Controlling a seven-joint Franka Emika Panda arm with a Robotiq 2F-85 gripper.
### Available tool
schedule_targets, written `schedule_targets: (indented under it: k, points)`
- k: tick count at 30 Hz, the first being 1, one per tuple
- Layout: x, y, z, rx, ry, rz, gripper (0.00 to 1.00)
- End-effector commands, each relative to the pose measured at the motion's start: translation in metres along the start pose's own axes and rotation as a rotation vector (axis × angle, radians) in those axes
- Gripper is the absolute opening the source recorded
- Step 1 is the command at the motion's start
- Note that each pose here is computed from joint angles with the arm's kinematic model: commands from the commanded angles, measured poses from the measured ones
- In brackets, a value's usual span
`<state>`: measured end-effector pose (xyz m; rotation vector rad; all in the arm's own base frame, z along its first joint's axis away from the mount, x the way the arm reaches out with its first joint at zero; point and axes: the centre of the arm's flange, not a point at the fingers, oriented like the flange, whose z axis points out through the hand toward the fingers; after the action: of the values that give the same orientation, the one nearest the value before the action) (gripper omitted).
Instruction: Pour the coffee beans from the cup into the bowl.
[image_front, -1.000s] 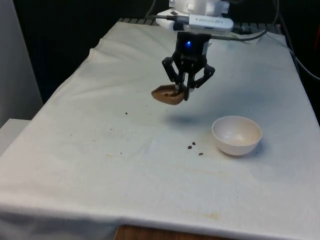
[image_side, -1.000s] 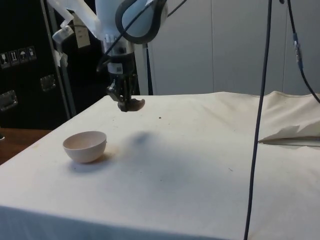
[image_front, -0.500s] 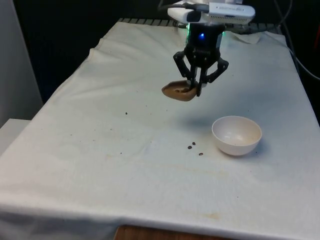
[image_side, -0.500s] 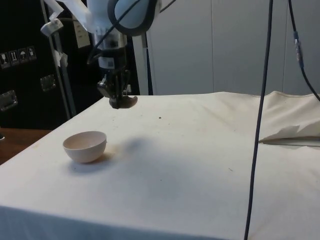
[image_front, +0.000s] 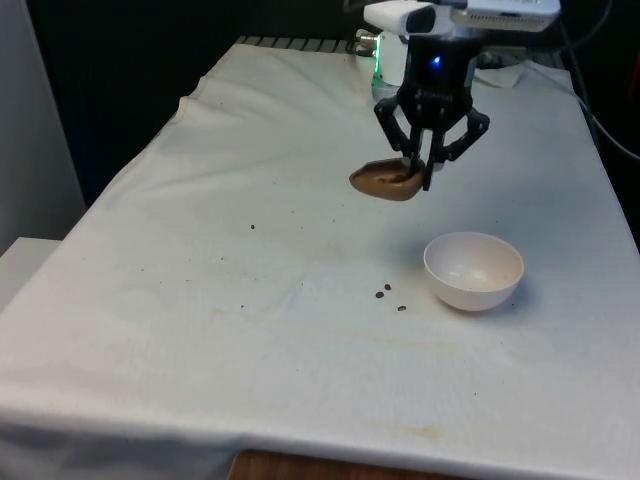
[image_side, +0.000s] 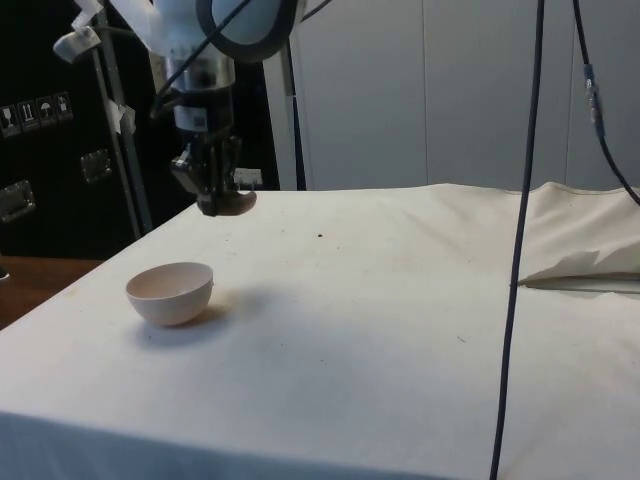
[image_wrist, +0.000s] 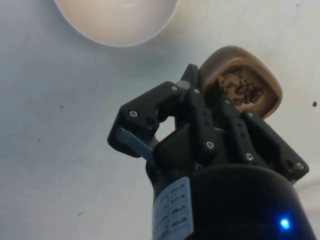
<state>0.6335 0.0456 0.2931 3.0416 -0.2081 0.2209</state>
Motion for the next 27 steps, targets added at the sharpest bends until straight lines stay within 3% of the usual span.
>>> schedule_targets:
  k: [1,7,8,16,17,18,26,27]
  points:
    - [0.001,-0.004,-0.001,0.004,-0.004,0.004,0.03]
    - [0.003,-0.017,-0.003,0.031,0.008,0.009,0.03]
    - [0.003,-0.014,-0.003,0.020,0.008,0.006,0.03]
    - [0.004,-0.029,-0.004,0.077,0.020,0.023,0.03]
    - [0.003,-0.026,-0.005,0.058,0.019,0.020,0.03]
    - [0.005,-0.032,-0.004,0.087,0.023,0.027,0.03]
    - [0.007,-0.042,-0.006,0.132,0.034,0.043,0.03]
    - [0.006,-0.039,-0.006,0.117,0.034,0.044,0.03]
